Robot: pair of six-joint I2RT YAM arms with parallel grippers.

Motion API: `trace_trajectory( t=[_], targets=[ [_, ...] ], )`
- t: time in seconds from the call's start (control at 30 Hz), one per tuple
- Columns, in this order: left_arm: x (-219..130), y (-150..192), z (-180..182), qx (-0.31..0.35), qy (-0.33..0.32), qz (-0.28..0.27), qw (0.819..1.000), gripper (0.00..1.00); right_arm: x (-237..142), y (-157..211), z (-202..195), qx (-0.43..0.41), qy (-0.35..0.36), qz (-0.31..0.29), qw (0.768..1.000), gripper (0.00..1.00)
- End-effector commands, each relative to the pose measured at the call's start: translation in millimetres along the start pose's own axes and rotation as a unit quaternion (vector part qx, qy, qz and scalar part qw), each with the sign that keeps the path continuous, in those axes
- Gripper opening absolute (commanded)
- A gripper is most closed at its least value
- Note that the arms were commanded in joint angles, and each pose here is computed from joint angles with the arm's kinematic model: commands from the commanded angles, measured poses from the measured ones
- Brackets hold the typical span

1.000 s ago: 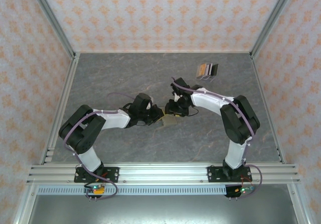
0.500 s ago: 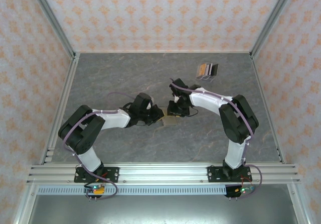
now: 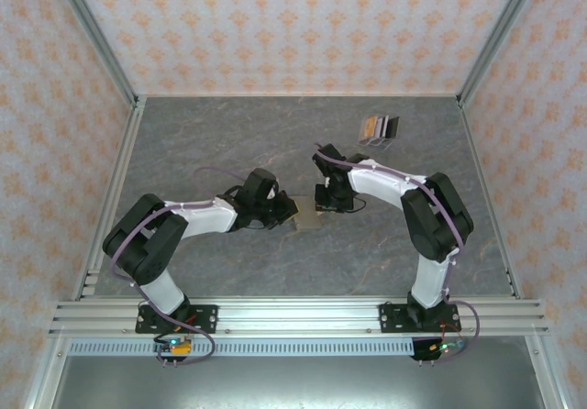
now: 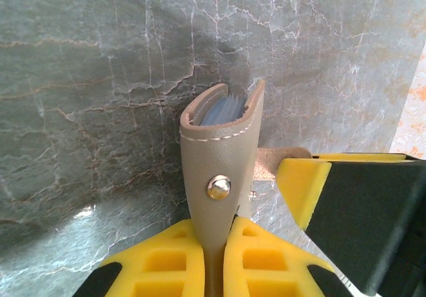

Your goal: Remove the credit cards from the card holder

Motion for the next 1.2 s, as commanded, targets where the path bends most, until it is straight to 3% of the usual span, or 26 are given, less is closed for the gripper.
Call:
trace_trajectory(
  t=[0.0,0.07,0.17,0.27,0.37,0.67,1.0,1.17],
  targets=[
    [-9.6,-4.4,2.6,0.006,-0.037,-0.012,0.999,0.10,-7.9,-0.8,10.1,0.003,-0.039,-0.004,0.999,0.29],
    [-12.9,-5.7,2.7,0.008,-0.047,-0.016,0.999,0.22,-6.6,-1.0,10.2,0.004,-0.041,-0.004,0.999,0.29],
    [-19.4,-9.2,2.2,0.014,-0.070,-0.025,0.997,0.43,-5.7,0.0,10.1,0.002,-0.047,-0.007,0.999,0.20],
    [-29.5,-14.3,1.7,0.018,-0.103,-0.042,0.994,0.57,-8.0,0.0,10.0,-0.002,-0.051,-0.012,0.999,0.14],
    [-42.3,-20.6,4.4,0.021,-0.142,-0.062,0.988,0.66,-14.8,1.0,12.7,-0.009,-0.066,-0.017,0.998,0.08],
    [-90.3,-49.7,17.1,0.010,-0.190,-0.143,0.971,1.00,-70.3,2.4,48.3,-0.039,-0.192,-0.061,0.979,0.08],
    [-127.1,-66.0,26.9,-0.031,-0.156,-0.185,0.970,1.00,-75.4,12.1,100.2,-0.074,-0.224,-0.051,0.970,0.08],
    [-128.2,-65.8,25.9,-0.024,-0.158,-0.180,0.971,1.00,-71.2,9.3,97.5,-0.085,-0.191,-0.064,0.976,0.08]
  ],
)
Point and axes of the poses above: each hand's point on the last joint's axis, 136 mm out from that joint toward the fingers, its own x axis out along the fingers, its own z axis along the line the jaws close on, y = z × x, the point moved 6 cm from there along -x, back along the fingers, and after that the axes turned 9 degrees about x, right-handed, at the moved point
